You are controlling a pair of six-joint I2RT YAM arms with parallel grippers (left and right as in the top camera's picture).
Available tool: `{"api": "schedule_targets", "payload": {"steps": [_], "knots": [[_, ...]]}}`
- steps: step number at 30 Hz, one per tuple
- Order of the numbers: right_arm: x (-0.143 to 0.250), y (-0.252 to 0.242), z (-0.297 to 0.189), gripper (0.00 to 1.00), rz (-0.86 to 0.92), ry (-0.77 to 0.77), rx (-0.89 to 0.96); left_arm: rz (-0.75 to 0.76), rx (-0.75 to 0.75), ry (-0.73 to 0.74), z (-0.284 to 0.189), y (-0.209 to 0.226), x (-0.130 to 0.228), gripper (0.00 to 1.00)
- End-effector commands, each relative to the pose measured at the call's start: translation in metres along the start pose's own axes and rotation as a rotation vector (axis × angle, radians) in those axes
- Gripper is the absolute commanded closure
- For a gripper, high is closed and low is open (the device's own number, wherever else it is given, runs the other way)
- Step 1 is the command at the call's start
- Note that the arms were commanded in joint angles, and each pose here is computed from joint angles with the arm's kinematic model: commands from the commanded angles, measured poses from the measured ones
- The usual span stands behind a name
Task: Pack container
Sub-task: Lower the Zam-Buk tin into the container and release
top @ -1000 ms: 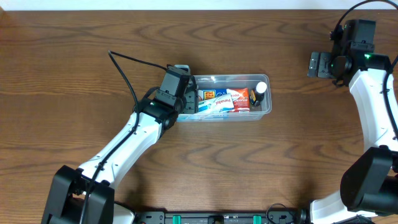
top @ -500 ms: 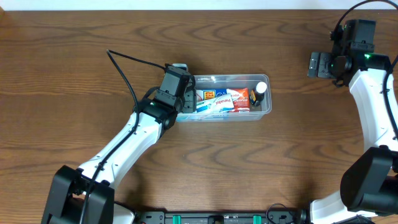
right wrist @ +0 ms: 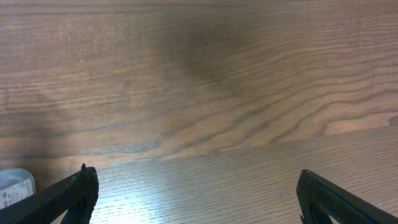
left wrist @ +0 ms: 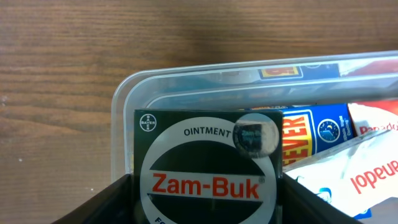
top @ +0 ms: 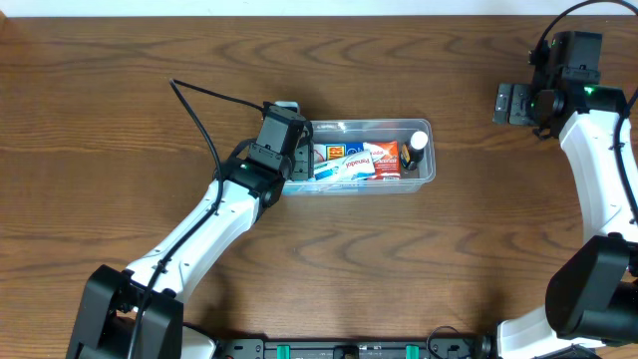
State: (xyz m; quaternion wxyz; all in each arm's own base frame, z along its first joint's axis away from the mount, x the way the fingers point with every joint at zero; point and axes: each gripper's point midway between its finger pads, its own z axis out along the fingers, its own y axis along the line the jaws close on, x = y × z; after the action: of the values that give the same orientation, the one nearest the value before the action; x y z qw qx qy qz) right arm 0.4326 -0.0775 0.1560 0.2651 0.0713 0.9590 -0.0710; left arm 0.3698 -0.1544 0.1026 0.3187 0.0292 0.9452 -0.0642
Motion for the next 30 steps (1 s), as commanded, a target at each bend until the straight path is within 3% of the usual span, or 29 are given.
{"api": "schedule_targets", "payload": {"steps": [1,16,23,30], "knots": [[-0.006,-0.002,-0.004,0.01,0.018,-0.015,0.002,0.007,-0.008,-0.024,-0.002,-0.001,-0.009,0.24],[-0.006,-0.002,-0.004,0.01,0.018,-0.015,0.002,0.012,-0.001,-0.043,-0.003,-0.002,-0.014,0.2],[-0.006,-0.003,-0.004,0.01,0.018,-0.015,0.003,0.035,0.022,-0.128,-0.027,-0.005,-0.041,0.19],[-0.006,-0.002,-0.004,0.01,0.018,-0.015,0.002,-0.077,-0.052,-0.212,-0.051,0.049,-0.07,0.19]]}}
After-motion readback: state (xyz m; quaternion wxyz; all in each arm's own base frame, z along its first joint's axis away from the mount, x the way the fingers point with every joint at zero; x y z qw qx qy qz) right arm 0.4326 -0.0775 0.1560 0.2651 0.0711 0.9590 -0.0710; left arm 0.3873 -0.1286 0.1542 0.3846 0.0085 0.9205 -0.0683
